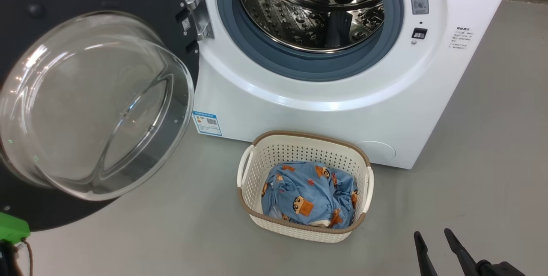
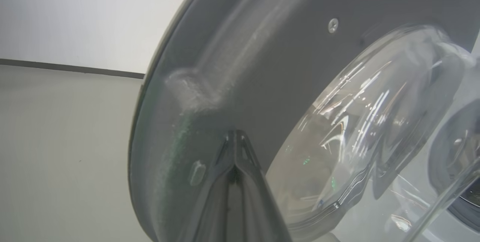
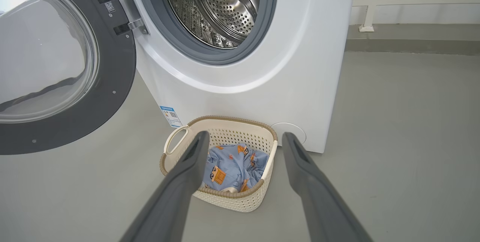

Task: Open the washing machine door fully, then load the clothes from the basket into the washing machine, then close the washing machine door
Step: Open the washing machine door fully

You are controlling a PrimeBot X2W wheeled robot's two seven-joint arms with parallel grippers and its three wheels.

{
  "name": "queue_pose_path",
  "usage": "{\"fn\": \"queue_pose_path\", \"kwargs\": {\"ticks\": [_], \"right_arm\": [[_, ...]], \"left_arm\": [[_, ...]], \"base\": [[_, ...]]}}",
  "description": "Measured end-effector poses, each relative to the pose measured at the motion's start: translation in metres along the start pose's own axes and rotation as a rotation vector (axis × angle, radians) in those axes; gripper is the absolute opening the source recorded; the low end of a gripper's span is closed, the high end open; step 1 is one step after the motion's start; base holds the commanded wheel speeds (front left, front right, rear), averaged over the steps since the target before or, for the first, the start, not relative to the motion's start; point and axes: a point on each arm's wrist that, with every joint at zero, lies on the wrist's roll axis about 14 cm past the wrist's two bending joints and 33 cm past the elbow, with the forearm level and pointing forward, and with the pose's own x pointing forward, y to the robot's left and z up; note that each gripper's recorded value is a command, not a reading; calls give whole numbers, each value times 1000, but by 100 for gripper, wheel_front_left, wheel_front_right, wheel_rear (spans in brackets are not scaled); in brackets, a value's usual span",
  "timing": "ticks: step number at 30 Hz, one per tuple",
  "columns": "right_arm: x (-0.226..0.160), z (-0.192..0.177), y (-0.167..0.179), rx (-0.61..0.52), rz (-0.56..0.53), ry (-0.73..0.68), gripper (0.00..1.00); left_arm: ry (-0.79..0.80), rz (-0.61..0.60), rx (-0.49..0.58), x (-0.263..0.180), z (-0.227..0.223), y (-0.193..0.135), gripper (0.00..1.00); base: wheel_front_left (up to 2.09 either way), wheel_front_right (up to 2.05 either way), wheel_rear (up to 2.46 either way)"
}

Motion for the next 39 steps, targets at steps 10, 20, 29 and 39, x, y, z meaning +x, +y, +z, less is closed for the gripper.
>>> {"fn": "queue_pose_path", "kwargs": {"ticks": [10, 20, 29, 39], "right_arm": [[3, 2, 6, -2, 19, -6, 100], [4, 1, 7, 0, 22, -4, 100], [-1, 6, 6, 2, 15, -21, 100], [-9, 19, -1, 4, -16, -64, 100]], "left_arm": [[-75, -7, -72, -8, 17, -12, 44], [-140, -110, -80, -31, 27, -40, 100], [-88, -374, -40, -76, 5, -107, 100], [80, -453, -14, -109, -47, -119, 100]], "base": [[0, 0, 0], [0, 0, 0], [0, 0, 0], [0, 0, 0]]}}
